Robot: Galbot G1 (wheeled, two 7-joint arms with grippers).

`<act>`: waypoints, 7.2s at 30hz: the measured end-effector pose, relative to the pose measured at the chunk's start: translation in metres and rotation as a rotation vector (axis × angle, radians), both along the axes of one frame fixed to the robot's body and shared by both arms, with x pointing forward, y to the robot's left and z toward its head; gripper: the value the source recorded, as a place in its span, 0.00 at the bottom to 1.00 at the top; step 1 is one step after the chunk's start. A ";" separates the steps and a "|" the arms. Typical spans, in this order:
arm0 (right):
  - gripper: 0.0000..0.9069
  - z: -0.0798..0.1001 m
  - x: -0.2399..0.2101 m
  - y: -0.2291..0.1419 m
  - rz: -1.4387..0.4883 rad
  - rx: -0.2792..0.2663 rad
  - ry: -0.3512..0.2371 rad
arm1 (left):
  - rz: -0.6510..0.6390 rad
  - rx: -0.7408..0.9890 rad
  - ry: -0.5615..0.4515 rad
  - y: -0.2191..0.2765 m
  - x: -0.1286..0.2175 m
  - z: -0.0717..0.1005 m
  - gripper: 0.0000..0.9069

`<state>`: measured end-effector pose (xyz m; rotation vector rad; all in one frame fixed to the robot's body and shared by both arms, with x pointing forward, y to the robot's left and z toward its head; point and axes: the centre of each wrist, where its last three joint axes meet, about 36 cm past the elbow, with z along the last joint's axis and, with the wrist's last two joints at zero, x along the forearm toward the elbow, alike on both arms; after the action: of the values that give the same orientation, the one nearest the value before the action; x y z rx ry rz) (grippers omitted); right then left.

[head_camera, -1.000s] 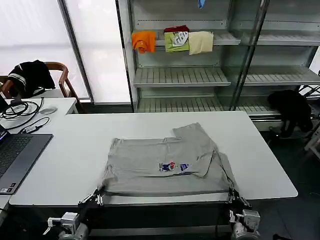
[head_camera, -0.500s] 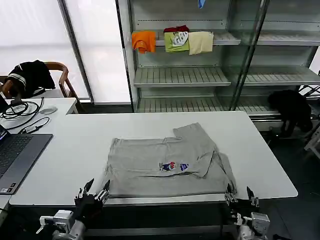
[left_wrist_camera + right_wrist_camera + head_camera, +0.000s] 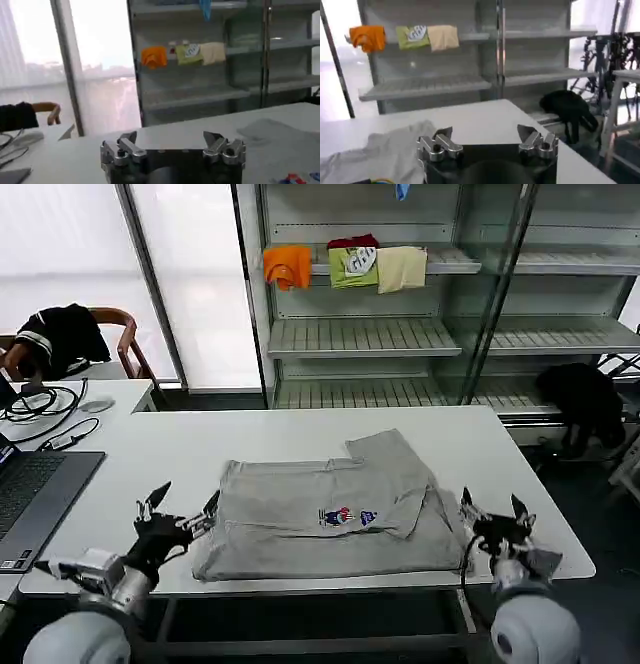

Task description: Fold and organize the clothes.

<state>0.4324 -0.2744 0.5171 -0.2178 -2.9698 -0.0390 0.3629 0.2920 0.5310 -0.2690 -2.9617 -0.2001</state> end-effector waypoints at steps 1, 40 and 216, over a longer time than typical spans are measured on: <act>1.00 0.003 0.012 0.000 0.010 -0.001 -0.005 | -0.009 0.001 -0.003 0.001 0.010 0.001 1.00; 1.00 -0.047 0.266 0.058 0.164 -0.091 0.233 | 0.003 -0.037 0.280 -0.007 0.213 -0.085 1.00; 1.00 -0.021 -0.066 0.010 0.043 -0.051 0.015 | 0.129 -0.118 0.223 -0.012 0.039 -0.097 0.76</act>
<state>0.3663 -0.2640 0.4956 -0.1603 -2.9616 0.0437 0.4024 0.2804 0.4344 -0.1052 -2.7598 0.0201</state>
